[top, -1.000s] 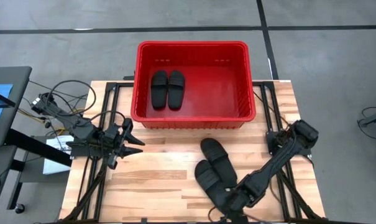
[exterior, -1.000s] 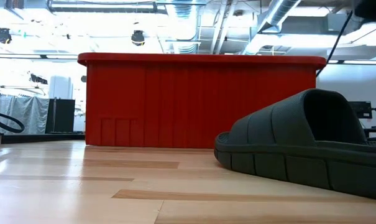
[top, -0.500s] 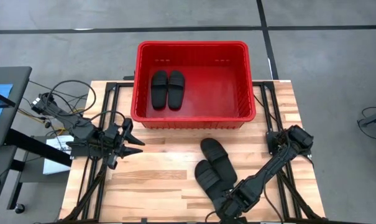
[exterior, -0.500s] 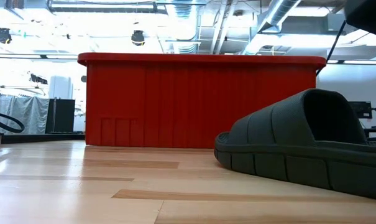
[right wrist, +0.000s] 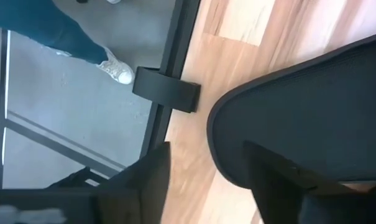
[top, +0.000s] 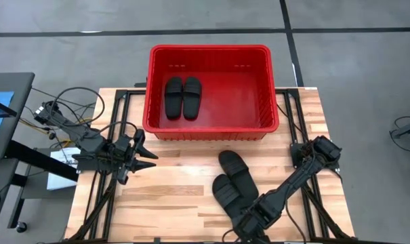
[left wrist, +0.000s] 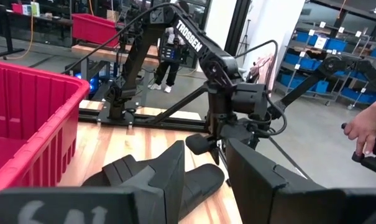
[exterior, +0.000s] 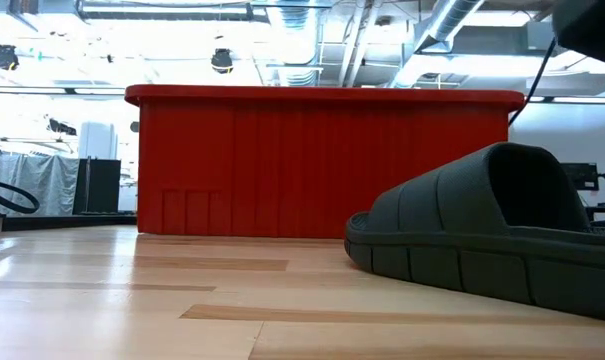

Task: Pick and place slides into bin
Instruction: Put the black slide into the red organizer bin

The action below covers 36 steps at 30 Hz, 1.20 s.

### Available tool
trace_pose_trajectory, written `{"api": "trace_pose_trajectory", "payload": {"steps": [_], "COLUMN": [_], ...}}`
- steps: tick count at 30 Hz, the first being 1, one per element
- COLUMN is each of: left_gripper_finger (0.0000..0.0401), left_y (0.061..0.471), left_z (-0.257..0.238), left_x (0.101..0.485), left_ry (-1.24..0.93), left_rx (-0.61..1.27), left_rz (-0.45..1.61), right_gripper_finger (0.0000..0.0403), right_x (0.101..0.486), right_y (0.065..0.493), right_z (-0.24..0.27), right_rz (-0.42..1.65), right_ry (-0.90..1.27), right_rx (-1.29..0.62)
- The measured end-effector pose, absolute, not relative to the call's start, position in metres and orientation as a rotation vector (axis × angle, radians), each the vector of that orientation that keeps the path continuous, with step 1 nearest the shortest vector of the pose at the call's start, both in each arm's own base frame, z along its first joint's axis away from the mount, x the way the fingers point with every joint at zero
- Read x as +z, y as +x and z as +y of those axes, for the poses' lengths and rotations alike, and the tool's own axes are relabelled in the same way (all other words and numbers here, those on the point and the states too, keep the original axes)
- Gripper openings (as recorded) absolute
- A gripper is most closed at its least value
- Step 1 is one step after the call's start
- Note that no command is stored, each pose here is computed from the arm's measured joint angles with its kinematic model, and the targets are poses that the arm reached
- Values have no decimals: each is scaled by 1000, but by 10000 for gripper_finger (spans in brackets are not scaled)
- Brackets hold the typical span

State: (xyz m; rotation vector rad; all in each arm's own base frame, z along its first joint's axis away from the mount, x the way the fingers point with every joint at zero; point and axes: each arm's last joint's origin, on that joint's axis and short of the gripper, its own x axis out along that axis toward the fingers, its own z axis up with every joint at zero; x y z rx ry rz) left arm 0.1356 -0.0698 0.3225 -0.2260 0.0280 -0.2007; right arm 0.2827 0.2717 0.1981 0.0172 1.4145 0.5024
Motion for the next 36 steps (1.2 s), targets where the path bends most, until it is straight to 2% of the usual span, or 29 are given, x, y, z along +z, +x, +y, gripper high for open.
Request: {"api": "trace_pose_trajectory", "payload": {"steps": [5, 10, 21, 28, 32, 36], "left_gripper_finger": [108, 108, 108, 108, 108, 108], "left_y": [136, 136, 136, 136, 136, 136], "left_z": [-70, -70, -70, -70, -70, -70], "left_x": [322, 323, 321, 321, 321, 321], "left_ry": [-226, -226, -230, -263, -264, -268], "left_rx": [-201, -201, -200, -199, -200, -199], "left_rz": [28, 28, 41, 45, 46, 47], "right_gripper_finger": [232, 227, 186, 153, 125, 78], "right_x": [196, 183, 134, 129, 128, 128], "right_y": [281, 279, 279, 283, 285, 285], "right_z": [275, 283, 288, 284, 282, 282], "right_rz": [1413, 1426, 1540, 1497, 1485, 1478], "right_ry": [1, -42, -161, -213, -226, -229], "right_rx": [499, 508, 391, 303, 280, 268]}}
